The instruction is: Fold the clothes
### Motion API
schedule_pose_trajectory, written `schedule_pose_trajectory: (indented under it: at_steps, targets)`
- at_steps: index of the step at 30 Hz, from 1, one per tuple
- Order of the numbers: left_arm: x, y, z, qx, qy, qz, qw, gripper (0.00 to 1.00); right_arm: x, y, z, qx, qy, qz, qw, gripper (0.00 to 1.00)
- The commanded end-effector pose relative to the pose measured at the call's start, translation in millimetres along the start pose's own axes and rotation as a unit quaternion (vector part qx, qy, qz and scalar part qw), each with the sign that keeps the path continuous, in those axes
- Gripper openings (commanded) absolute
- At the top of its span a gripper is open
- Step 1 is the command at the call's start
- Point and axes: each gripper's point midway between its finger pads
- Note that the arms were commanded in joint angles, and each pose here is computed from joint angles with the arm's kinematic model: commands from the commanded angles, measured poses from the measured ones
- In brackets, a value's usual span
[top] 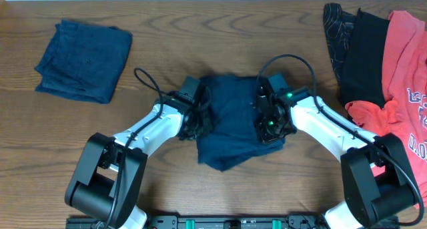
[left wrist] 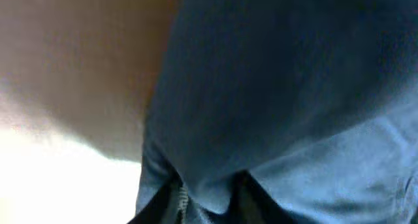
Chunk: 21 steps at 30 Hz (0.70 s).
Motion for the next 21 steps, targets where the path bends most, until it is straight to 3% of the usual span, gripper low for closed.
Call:
schedule_pose_trajectory:
  at_steps: [1,4,8,11,14,15,17,21]
  targets:
    - [-42,7,-5,-0.012,-0.015,0.092,0.996,0.24,14,-5,-75,-0.175,0.096,-0.045,0.979,0.29]
    - [-72,3,-13,-0.026,-0.014,0.154,0.988,0.24,52,-17,-96,-0.196,0.115,-0.129,0.965,0.35]
    - [-91,-1,-16,-0.019,-0.020,0.177,0.984,0.25,99,-32,-88,-0.139,0.091,-0.212,0.963,0.33]
    - [-88,-9,-23,-0.034,-0.003,0.158,0.987,0.26,117,-50,-75,-0.106,0.082,-0.235,0.963,0.32]
    - [-61,-24,-28,-0.043,0.040,0.077,0.995,0.29,122,-73,-68,-0.105,0.077,-0.243,0.961,0.33]
    - [-48,-33,-31,-0.051,0.060,0.043,0.996,0.34,123,-82,-66,-0.105,0.076,-0.246,0.961,0.34]
    - [-19,-52,-39,-0.068,0.119,-0.038,0.990,0.98,122,-103,-63,-0.104,0.076,-0.257,0.958,0.37]
    - [49,-96,-51,-0.084,0.210,-0.200,0.953,0.98,118,-141,-51,-0.087,0.070,-0.289,0.951,0.44]
Point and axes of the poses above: each gripper's point midway between its finger pads, its own y axis out along the fingers, its own z axis along the line the jaws close on, x = y × z, and after that the axes turned 5 degrees about -y, right-handed
